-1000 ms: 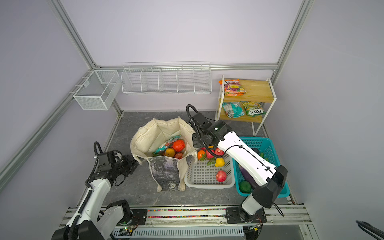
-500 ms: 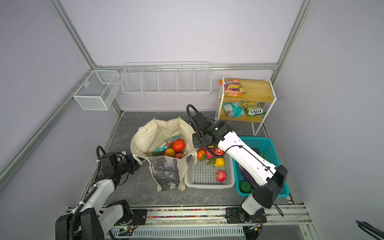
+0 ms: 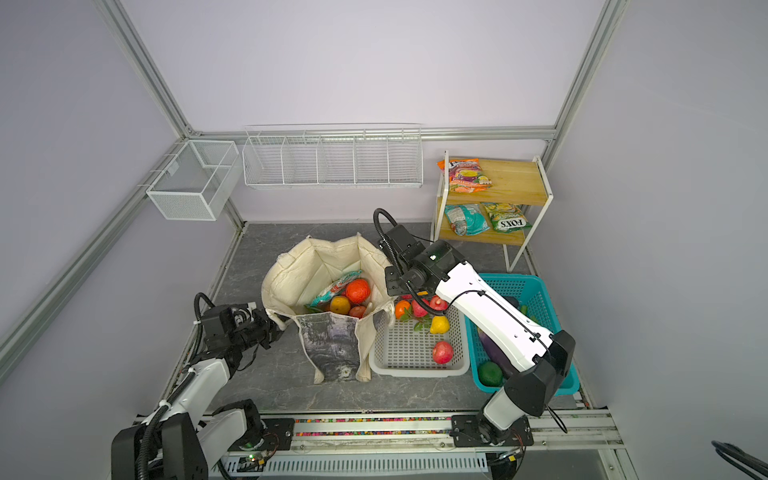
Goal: Place the food into the grocery bag and tie it
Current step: 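Grasp the tote's rope handle near the bag bottom with the left gripper, then lift the rope handle upward with the left gripper, pulling it taut, then lower the right gripper to the tote's other rope handle by the white basket, then raise both rope handles upward with both grippers, lifting the tote mouth, then bring the left and right grippers together above the tote with the handles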
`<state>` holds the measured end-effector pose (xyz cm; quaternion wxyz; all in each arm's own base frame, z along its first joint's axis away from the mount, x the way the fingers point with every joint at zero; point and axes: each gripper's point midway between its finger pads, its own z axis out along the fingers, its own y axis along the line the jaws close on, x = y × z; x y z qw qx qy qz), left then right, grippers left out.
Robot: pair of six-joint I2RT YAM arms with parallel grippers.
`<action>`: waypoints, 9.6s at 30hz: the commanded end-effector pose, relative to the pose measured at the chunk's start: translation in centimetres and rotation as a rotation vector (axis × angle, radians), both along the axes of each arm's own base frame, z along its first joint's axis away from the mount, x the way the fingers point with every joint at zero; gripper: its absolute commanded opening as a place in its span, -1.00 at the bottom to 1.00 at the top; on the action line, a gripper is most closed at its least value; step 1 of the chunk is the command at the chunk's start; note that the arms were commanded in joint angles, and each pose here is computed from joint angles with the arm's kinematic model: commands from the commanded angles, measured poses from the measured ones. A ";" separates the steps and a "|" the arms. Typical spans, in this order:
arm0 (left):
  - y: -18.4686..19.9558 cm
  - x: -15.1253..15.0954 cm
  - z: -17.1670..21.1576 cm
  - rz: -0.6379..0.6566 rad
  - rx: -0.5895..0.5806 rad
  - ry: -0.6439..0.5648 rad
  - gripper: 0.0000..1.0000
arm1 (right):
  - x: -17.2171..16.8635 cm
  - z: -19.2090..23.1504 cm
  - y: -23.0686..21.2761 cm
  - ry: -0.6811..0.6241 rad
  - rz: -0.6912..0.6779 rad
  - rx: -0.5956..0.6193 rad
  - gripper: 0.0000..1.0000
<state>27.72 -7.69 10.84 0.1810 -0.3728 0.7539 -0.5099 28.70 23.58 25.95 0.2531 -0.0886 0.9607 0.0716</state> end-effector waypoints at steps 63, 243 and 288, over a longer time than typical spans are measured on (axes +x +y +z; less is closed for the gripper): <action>0.0 0.5 2.2 -0.177 0.165 -0.010 -1.00 | 0.7 0.1 -0.3 0.006 -0.028 -0.007 -0.86; -3.3 3.0 36.4 -0.026 0.466 -0.629 -1.00 | -0.4 18.2 7.6 -0.164 0.252 0.899 -0.78; -13.7 1.7 36.4 -0.323 0.392 -0.717 -1.00 | 2.0 17.6 21.6 -0.175 0.590 1.120 -0.86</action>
